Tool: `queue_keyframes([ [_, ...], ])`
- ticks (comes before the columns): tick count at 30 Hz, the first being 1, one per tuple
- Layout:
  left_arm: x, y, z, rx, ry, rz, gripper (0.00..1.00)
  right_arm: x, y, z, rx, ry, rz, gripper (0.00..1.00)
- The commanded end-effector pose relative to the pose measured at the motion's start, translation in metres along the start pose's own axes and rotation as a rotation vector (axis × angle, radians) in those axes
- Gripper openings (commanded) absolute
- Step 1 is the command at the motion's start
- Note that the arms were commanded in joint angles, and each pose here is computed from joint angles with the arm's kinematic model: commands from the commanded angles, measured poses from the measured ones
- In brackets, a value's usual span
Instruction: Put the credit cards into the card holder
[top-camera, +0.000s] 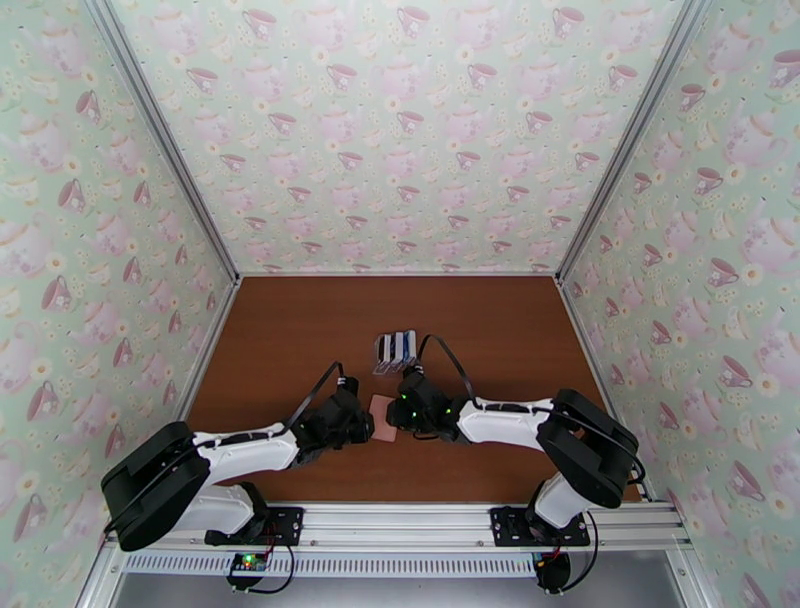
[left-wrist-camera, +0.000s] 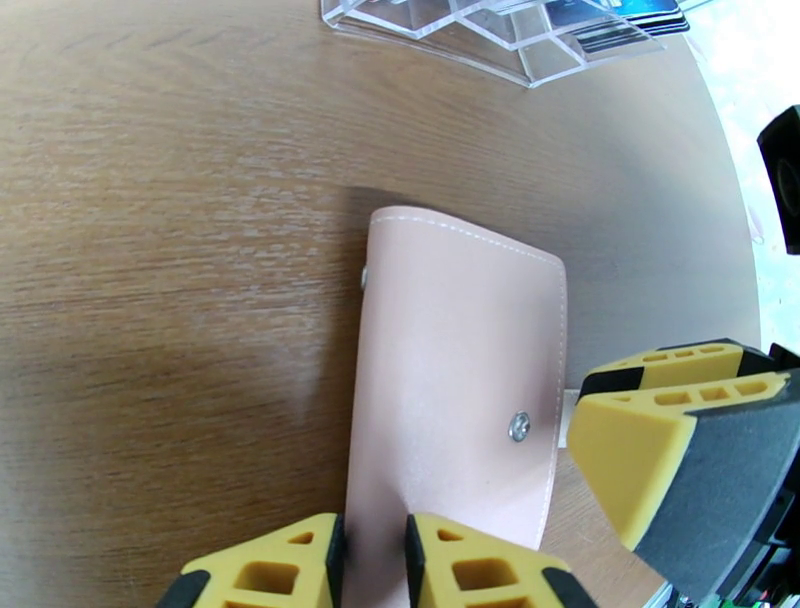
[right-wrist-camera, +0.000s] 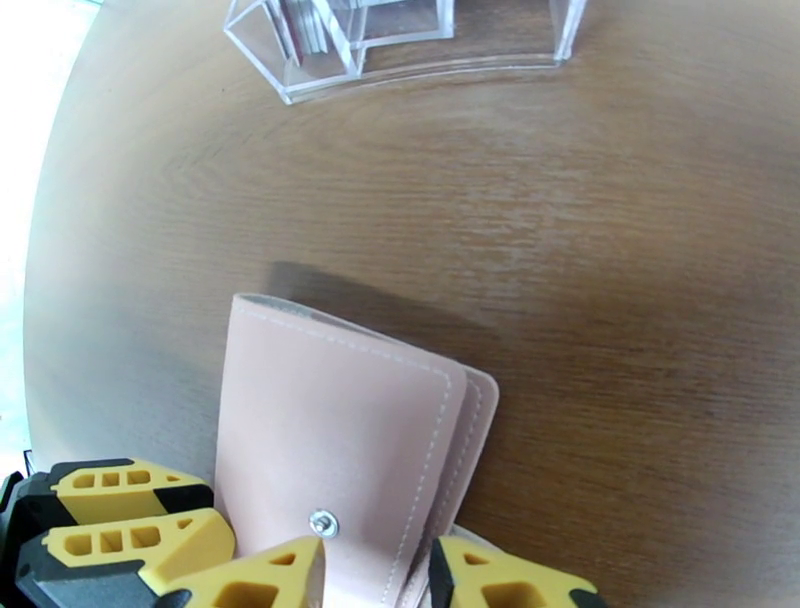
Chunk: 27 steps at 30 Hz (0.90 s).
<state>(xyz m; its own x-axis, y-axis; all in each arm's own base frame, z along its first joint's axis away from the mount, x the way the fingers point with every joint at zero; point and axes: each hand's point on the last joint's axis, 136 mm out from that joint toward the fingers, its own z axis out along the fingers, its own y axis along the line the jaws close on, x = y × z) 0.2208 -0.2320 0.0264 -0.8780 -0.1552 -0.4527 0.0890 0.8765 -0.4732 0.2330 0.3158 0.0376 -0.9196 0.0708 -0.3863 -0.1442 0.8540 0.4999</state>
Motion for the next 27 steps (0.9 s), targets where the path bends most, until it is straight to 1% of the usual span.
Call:
queue_keyframes([
  [1, 0.0031, 0.0037, 0.0001, 0.0, 0.007, -0.02, 0.26, 0.0035, -0.0002, 0.0053, -0.01, 0.017, 0.021, 0.34],
  [13, 0.0048, 0.0046, 0.0008, 0.006, 0.007, -0.031, 0.26, 0.0066, -0.0027, 0.011, -0.002, 0.029, 0.026, 0.35],
  [27, 0.0055, 0.0024, 0.0024, 0.016, 0.01, -0.036, 0.26, 0.0049, 0.0045, 0.0096, -0.037, 0.026, 0.034, 0.34],
])
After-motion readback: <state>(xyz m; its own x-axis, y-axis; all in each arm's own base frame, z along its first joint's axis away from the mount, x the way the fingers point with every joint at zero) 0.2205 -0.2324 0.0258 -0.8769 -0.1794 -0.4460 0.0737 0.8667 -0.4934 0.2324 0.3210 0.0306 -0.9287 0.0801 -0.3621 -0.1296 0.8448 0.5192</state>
